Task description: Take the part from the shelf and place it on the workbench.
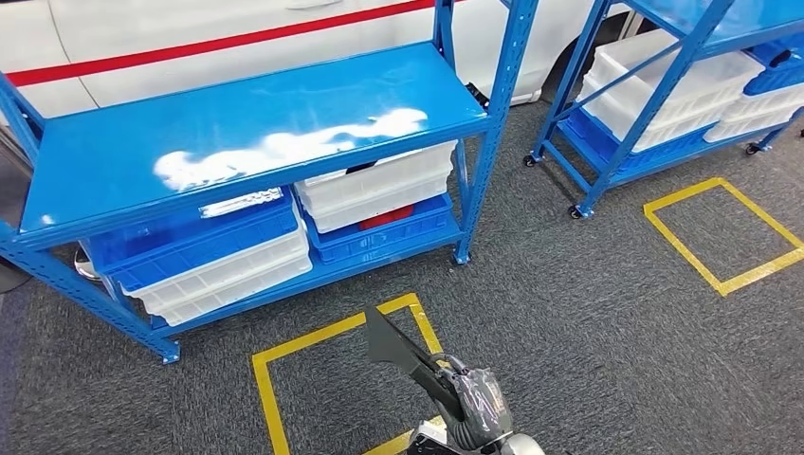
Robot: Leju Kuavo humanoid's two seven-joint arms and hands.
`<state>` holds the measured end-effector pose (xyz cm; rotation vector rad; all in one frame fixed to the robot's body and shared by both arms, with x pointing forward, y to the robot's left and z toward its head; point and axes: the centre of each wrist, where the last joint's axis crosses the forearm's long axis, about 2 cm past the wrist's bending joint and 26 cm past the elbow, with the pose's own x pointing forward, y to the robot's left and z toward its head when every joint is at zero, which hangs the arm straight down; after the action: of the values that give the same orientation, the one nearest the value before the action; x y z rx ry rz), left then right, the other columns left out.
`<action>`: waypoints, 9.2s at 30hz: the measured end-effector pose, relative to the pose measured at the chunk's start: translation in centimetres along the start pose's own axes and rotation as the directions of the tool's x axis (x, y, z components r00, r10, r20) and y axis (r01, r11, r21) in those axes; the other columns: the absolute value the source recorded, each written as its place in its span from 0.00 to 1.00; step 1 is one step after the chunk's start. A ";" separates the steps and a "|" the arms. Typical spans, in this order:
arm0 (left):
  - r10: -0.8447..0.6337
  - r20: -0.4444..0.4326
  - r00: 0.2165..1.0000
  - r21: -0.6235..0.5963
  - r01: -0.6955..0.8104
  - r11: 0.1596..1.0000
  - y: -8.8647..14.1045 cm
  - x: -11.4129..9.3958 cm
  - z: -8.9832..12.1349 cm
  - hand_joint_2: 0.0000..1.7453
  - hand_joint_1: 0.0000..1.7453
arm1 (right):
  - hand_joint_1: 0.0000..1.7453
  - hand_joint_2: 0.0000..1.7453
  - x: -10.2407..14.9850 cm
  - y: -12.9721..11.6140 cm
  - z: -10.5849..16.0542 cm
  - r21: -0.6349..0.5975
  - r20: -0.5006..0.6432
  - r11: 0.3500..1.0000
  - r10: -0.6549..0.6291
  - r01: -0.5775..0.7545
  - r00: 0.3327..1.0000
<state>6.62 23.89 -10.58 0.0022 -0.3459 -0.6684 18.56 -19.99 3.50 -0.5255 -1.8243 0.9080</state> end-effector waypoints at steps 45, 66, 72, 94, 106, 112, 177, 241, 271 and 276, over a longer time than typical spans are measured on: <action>0.027 -0.010 1.000 0.022 -0.027 0.999 3.5 0.8 -0.3 1.00 0.00 | 1.00 1.00 0.9 -2.5 -8.1 -0.091 0.002 0.989 0.115 -0.114 0.993; -0.018 -0.012 1.000 0.010 0.018 1.000 2.2 1.5 -0.4 1.00 0.00 | 1.00 1.00 -0.6 -3.7 -4.4 -0.173 -0.088 0.972 0.147 -0.160 0.985; -0.020 -0.017 1.000 0.007 0.020 1.000 2.0 1.6 -0.4 1.00 0.00 | 1.00 1.00 -2.0 -4.1 -3.2 -0.201 -0.118 0.964 0.152 -0.174 0.981; 0.028 -0.019 0.999 0.001 -0.028 1.000 2.2 -0.5 -0.1 1.00 0.00 | 1.00 1.00 -1.6 -4.5 -2.4 -0.212 -0.202 0.941 0.223 -0.265 0.954; 0.039 -0.013 0.999 0.010 -0.039 0.999 2.4 -0.7 -0.1 1.00 0.00 | 1.00 1.00 -1.8 -4.1 -2.1 -0.232 -0.213 0.932 0.232 -0.279 0.949; 0.045 -0.020 0.999 0.008 -0.045 0.999 2.1 -1.2 0.0 1.00 0.00 | 1.00 1.00 -1.9 -3.9 -2.1 -0.230 -0.219 0.931 0.236 -0.285 0.947; 0.131 0.026 0.991 -0.018 -0.130 0.991 1.9 0.4 -0.2 1.00 0.00 | 1.00 1.00 -2.4 -7.6 -4.6 -0.264 -0.296 0.870 0.338 -0.417 0.893; 0.160 0.055 0.986 -0.056 -0.157 0.986 3.0 0.6 -0.3 1.00 0.00 | 1.00 1.00 -2.6 -18.7 -12.4 -0.395 -0.258 0.483 0.758 -0.781 0.599; 0.169 0.061 0.984 -0.050 -0.166 0.985 3.1 0.5 -0.3 1.00 0.00 | 1.00 1.00 -1.7 -19.1 -14.3 -0.389 -0.154 0.435 0.838 -0.812 0.523; 0.164 0.060 0.985 -0.052 -0.161 0.986 3.1 0.5 -0.3 1.00 0.00 | 1.00 1.00 -1.8 -19.2 -14.2 -0.387 -0.149 0.434 0.841 -0.814 0.519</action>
<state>8.91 26.02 -10.35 -0.0918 -0.3874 -0.5156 33.07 -28.24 20.62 -1.8319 -1.7828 1.1643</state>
